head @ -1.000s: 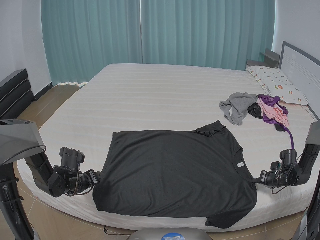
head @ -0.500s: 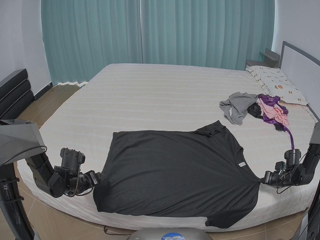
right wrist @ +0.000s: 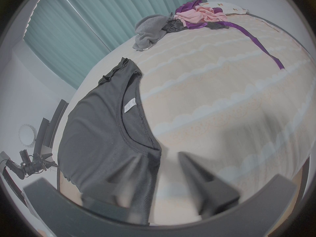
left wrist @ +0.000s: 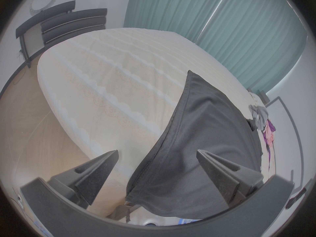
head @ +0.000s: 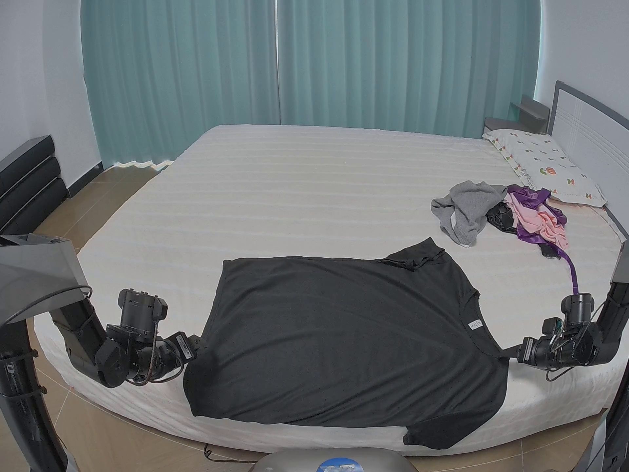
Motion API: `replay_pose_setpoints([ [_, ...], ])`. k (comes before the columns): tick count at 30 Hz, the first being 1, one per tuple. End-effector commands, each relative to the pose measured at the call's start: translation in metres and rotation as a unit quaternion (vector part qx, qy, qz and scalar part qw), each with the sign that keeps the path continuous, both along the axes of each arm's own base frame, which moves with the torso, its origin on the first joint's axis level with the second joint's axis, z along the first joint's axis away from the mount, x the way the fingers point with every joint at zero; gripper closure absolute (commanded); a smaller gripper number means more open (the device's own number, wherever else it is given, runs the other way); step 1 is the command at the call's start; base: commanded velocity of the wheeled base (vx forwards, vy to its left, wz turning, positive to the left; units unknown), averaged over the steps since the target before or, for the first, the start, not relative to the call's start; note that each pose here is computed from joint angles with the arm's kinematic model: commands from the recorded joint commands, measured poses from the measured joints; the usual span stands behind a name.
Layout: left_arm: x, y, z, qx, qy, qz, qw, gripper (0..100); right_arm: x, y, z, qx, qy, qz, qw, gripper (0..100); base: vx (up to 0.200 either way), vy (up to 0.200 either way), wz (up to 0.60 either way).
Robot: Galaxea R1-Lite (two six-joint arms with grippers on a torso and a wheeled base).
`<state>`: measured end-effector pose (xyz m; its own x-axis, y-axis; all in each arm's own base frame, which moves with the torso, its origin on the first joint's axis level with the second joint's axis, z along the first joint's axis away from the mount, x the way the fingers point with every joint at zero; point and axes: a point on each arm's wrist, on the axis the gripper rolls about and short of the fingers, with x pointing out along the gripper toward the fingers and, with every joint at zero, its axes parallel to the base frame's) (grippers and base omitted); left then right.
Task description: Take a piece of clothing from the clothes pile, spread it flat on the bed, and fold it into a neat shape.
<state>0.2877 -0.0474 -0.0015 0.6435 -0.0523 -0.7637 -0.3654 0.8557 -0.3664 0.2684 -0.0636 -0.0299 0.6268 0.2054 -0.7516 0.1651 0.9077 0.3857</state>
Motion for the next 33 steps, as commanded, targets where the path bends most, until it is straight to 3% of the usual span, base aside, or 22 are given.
replay_pose_setpoints([
  [1, 0.006, 0.0, 0.005, -0.017, -0.014, 0.019, 0.9996, 0, 0.001, 0.0, 0.01, 0.002, -0.017, -0.003, 0.9999, 0, 0.0, 0.0, 0.0],
  [9, 0.006, 0.002, 0.007, -0.023, -0.017, 0.025, 0.9993, 0, 0.005, 0.001, 0.041, 0.032, -0.062, -0.045, 0.9966, 0, 0.0, 0.075, 0.0],
  [21, 0.007, 0.003, 0.008, -0.023, -0.019, 0.026, 0.9992, 0, 0.004, 0.012, 0.039, 0.036, -0.055, -0.029, 0.9975, 0, 0.0, 0.2, 0.0],
  [30, 0.007, 0.001, 0.014, -0.029, -0.029, 0.027, 0.9988, 0, 0.007, 0.016, 0.041, 0.049, -0.056, -0.035, 0.9966, 0, 0.0, 0.0, 0.0],
  [33, 0.006, -0.001, 0.014, -0.035, -0.029, 0.029, 0.9985, 0, 0.007, 0.016, 0.041, 0.049, -0.055, -0.034, 0.9967, 0, 0.2, 0.0, 0.0],
])
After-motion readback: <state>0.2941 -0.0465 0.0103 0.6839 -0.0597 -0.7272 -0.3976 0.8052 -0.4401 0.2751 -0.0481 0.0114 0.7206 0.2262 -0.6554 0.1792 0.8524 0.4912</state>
